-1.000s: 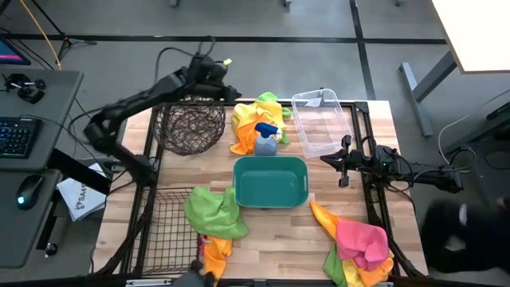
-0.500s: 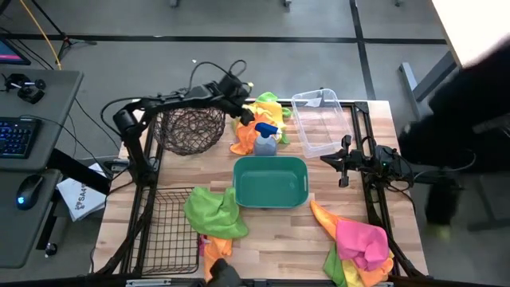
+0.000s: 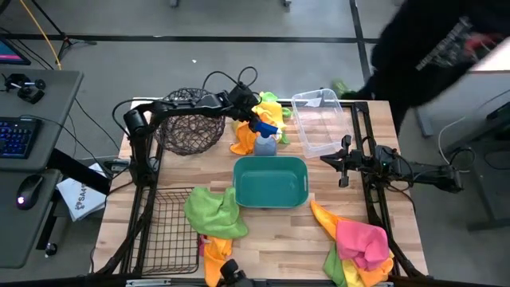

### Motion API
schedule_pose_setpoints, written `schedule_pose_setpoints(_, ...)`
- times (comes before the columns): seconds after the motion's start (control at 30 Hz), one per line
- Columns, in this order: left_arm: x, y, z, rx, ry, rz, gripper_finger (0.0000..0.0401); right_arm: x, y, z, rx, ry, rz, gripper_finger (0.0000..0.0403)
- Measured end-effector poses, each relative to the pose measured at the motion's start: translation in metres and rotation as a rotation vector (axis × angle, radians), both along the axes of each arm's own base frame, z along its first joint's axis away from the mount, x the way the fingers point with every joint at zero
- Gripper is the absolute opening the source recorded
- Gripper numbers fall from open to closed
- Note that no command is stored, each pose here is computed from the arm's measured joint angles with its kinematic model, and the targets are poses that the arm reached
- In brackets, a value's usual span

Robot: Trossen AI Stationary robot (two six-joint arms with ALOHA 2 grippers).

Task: Sort microfiber towel by color & place in baskets
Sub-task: Put the orange towel into the circular wire basket

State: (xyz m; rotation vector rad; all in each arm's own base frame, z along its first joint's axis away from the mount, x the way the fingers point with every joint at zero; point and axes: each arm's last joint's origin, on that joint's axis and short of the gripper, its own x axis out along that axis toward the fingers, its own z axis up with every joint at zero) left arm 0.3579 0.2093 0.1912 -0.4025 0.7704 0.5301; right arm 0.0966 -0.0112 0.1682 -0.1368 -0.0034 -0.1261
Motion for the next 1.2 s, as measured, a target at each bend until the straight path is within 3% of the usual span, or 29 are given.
schedule_pose_setpoints(0.17, 0.003, -0.001, -0.011, 0.018, 0.042, 0.018, 0.0170, 0.000, 0.000, 0.000, 0.000, 0.000, 0.000, 0.0014)
schedule_pose_setpoints(0.3, 0.002, -0.001, -0.015, 0.019, 0.069, 0.019, 0.0055, 0.000, 0.000, 0.000, 0.001, 0.000, 0.000, 0.0014)
schedule_pose_setpoints(0.37, -0.002, -0.002, -0.003, 0.009, 0.050, 0.034, 0.0016, 0.000, 0.000, 0.000, -0.001, 0.000, 0.000, 0.0014)
schedule_pose_setpoints(0.47, -0.017, -0.006, 0.046, 0.081, -0.044, 0.031, 0.0008, 0.000, 0.000, 0.000, 0.001, 0.000, 0.000, 0.0014)
schedule_pose_setpoints(0.57, -0.046, -0.013, 0.108, 0.224, -0.150, 0.039, 0.0003, 0.000, 0.000, 0.000, 0.000, 0.000, 0.000, 0.0014)
schedule_pose_setpoints(0.73, -0.116, -0.045, 0.203, 0.476, -0.327, 0.121, 0.0001, 0.000, 0.000, 0.000, 0.001, 0.000, 0.000, 0.0014)
schedule_pose_setpoints(0.83, -0.157, -0.069, 0.233, 0.591, -0.324, 0.195, 0.0001, 0.000, 0.000, 0.000, 0.000, 0.000, 0.000, 0.0014)
schedule_pose_setpoints(0.93, -0.191, -0.088, 0.242, 0.623, -0.238, 0.284, 0.0001, 0.000, 0.000, 0.000, 0.001, 0.000, 0.000, 0.0014)
schedule_pose_setpoints(1.03, -0.216, -0.100, 0.236, 0.584, -0.109, 0.381, 0.0001, 0.000, 0.000, 0.000, -0.001, 0.000, 0.000, 0.0014)
schedule_pose_setpoints(1.2, -0.226, -0.103, 0.205, 0.498, 0.041, 0.508, 0.0000, 0.000, 0.000, 0.000, -0.001, 0.000, 0.000, 0.0014)
